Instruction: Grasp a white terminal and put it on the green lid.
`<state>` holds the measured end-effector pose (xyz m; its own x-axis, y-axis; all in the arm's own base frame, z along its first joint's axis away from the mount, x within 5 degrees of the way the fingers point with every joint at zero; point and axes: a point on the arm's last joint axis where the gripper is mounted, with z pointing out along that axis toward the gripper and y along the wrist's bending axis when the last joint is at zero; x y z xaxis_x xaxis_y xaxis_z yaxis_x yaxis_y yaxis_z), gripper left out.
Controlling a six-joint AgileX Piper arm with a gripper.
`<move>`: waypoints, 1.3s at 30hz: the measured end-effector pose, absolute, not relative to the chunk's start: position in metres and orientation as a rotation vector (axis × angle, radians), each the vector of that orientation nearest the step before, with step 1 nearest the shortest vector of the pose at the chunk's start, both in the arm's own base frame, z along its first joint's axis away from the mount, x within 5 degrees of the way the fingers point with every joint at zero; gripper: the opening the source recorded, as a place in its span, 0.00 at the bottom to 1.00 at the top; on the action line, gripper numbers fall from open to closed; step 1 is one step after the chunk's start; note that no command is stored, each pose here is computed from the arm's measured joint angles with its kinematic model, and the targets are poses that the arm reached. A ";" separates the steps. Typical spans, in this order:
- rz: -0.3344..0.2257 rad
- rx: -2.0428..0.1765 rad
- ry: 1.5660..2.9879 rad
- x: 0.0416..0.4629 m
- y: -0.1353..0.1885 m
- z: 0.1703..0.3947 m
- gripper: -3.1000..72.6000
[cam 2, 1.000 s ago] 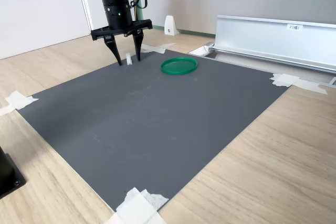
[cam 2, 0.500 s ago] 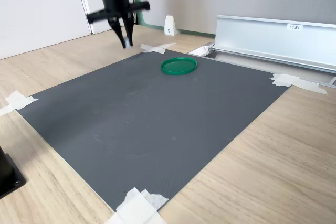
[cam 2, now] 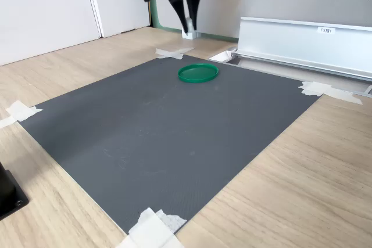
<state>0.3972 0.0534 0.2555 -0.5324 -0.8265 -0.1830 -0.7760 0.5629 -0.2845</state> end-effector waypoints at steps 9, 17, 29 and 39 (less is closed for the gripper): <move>-0.280 -1.375 2.573 0.404 0.050 0.210 0.16; -0.275 -1.378 2.588 0.407 0.050 0.193 0.16; -0.271 -1.366 2.588 0.410 0.051 0.185 0.67; -0.276 -1.121 2.342 0.394 0.055 0.275 0.86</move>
<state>0.3943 0.0548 0.2751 -0.5195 -0.7706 -0.3692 -0.6636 0.6361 -0.3937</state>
